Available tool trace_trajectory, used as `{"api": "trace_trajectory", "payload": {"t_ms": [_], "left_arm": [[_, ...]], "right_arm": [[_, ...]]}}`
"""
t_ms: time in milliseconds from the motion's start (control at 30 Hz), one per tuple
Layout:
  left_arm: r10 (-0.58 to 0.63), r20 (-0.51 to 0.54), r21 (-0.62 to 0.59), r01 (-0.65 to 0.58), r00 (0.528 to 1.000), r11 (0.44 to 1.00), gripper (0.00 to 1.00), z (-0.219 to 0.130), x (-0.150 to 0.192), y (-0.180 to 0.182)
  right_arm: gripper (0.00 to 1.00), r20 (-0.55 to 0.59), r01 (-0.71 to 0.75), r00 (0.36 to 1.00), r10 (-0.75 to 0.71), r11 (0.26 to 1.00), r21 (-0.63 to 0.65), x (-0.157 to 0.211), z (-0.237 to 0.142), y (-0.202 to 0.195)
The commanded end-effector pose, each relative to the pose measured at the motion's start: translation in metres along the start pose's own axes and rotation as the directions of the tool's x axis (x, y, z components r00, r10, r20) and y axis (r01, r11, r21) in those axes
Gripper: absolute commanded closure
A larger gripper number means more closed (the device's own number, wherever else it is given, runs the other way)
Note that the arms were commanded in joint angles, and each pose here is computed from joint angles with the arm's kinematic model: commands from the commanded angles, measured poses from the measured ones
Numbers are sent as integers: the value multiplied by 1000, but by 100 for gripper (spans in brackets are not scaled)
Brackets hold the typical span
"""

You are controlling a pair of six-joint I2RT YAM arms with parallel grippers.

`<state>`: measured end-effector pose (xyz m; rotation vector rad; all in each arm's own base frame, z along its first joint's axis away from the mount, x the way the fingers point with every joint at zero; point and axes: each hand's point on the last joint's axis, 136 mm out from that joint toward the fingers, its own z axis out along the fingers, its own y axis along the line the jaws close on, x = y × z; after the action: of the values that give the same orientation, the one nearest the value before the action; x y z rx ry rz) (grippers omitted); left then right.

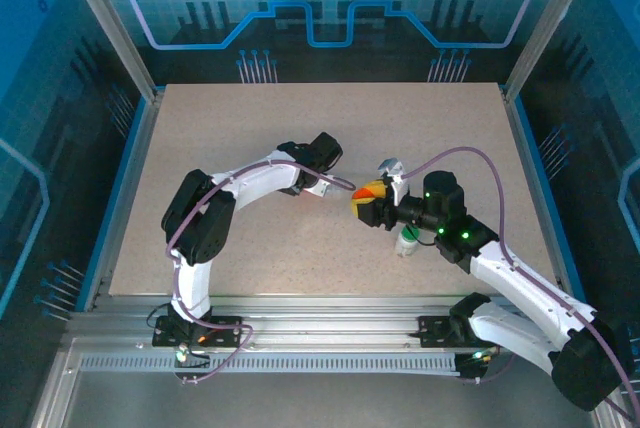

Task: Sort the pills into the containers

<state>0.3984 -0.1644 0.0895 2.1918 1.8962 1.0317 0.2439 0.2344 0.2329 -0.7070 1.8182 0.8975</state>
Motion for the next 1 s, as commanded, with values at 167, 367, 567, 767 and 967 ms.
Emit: {"api": "trace_trajectory", "payload": {"t_ms": [167,367,567,767,967], "left_arm": [[-98,75,28,96,992,995,92,-10,-6,4],[-212,104,75,205,972,976,93,-9,4,-3],[-307,123,84,298,944,951,93,-9,15,-6],[-387,160,112,373,908,921,93,-9,16,-9],[-432,168,129,414,886,901,93,-3,15,-15]], "right_arm": [[76,42,40,998,-39,998,-43,-18,-2,14],[76,44,42,998,-40,998,-43,-19,-2,14],[76,38,39,999,-37,998,-45,-17,0,13],[76,30,38,999,-37,998,-45,-15,3,12],[76,20,35,999,-34,999,-42,-13,5,11]]}}
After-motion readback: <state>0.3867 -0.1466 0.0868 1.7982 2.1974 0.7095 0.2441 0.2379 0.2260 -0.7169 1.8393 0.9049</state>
